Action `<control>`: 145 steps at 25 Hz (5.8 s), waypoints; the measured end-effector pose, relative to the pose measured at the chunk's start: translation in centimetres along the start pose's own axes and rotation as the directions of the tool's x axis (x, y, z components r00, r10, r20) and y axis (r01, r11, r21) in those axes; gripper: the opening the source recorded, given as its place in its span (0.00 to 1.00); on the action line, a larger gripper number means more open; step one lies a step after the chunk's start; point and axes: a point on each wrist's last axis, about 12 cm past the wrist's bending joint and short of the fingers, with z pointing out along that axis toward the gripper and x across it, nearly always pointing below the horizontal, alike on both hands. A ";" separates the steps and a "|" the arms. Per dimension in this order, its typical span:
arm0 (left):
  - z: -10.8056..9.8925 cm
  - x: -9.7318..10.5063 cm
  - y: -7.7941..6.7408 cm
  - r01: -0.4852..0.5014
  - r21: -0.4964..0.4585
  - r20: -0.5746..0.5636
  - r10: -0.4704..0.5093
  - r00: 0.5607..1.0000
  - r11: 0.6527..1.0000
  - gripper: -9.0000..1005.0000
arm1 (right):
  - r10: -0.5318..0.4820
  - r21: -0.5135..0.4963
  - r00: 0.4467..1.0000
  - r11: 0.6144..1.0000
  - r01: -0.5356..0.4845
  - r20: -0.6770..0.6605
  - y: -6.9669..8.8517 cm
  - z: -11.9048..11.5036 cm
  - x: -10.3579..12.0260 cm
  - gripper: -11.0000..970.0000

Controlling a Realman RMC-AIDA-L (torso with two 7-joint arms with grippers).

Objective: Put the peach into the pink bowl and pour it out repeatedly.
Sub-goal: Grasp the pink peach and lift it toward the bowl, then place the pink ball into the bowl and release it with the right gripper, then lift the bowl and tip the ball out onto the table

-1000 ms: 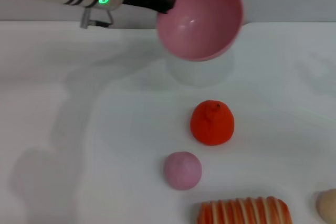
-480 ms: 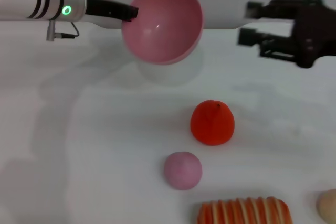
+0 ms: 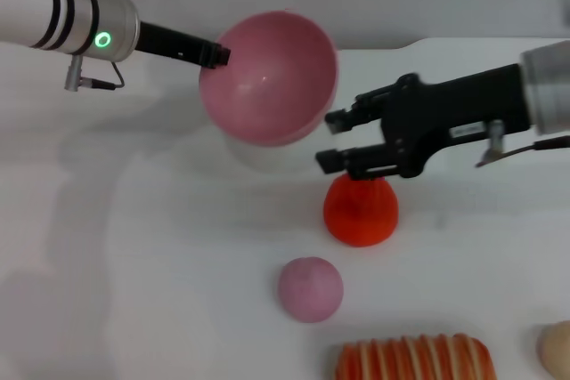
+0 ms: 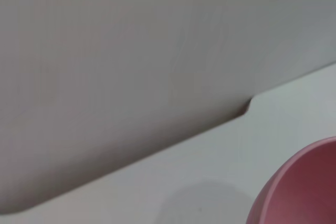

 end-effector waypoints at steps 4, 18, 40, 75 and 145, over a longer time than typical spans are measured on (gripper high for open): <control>-0.3 0.3 -0.2 -0.015 0.014 -0.068 0.016 0.998 1.000 0.05 | 0.033 -0.016 0.995 0.999 -0.034 -0.094 -0.3 1.7 -0.3 0.56; -0.8 0.0 -0.7 -0.053 0.025 -0.125 0.056 0.991 0.998 0.05 | 0.075 -0.064 0.939 0.993 -0.103 -0.336 0.3 5.8 0.8 0.56; -0.6 -0.9 -1.2 -0.091 0.021 -0.094 0.093 0.991 0.996 0.05 | 0.217 -0.035 0.884 0.967 -0.254 -0.413 0.2 8.9 4.9 0.55; -0.3 -0.7 -1.4 -0.104 0.018 -0.086 0.105 0.991 0.994 0.05 | 0.200 0.029 0.865 0.977 -0.211 -0.459 -0.3 9.3 5.5 0.07; 1.0 -0.8 -3.3 -0.143 0.040 -0.043 0.145 0.989 0.989 0.04 | -0.121 0.393 0.808 0.908 -0.145 0.576 -2.0 -5.2 0.8 0.57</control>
